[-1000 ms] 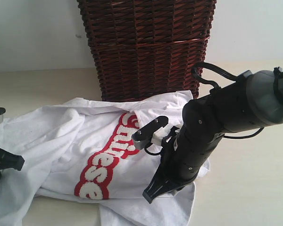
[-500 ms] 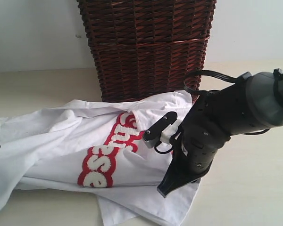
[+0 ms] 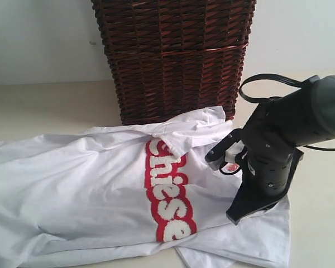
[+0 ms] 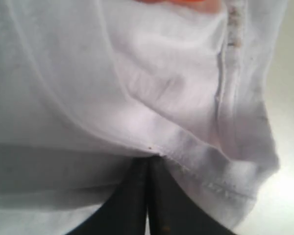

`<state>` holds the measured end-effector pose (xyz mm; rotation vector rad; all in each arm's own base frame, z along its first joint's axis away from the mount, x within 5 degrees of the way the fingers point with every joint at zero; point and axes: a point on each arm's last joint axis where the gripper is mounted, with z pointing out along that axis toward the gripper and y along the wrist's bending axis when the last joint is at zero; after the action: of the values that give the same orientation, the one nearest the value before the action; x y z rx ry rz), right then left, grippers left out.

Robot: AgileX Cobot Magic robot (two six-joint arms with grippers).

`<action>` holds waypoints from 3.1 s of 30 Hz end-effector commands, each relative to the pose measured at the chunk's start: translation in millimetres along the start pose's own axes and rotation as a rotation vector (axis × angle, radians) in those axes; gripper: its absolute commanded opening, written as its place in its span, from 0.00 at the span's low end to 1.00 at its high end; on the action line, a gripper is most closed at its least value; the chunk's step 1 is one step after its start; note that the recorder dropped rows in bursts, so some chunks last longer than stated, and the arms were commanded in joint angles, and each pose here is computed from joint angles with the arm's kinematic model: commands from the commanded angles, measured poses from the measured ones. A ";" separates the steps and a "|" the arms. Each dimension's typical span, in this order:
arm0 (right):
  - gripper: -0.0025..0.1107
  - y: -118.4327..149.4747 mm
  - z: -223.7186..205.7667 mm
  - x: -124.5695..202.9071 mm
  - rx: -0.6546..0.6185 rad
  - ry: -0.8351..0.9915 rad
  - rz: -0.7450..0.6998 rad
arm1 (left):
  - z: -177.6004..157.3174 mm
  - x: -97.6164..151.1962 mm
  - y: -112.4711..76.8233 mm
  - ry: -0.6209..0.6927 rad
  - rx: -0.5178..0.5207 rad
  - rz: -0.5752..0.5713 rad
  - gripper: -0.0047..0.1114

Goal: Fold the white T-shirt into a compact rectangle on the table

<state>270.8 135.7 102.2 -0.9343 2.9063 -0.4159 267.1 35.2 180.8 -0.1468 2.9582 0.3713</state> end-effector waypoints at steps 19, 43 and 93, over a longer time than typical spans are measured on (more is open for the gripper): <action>0.09 -10.7 -95.3 9.5 -0.424 -0.459 0.061 | -81.1 -40.8 -60.0 -0.447 0.365 0.206 0.48; 0.33 108.7 -37.3 30.9 -0.296 0.093 -0.320 | -88.2 -38.9 -85.1 -0.483 0.466 0.250 0.48; 0.02 107.0 -67.5 47.6 -0.290 0.138 -0.365 | -79.1 -40.3 -88.2 -0.451 0.462 0.263 0.48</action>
<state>175.1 210.9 123.7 -1.4720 2.9512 -0.0564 305.2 -64.8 240.2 0.3258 2.5402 -0.2279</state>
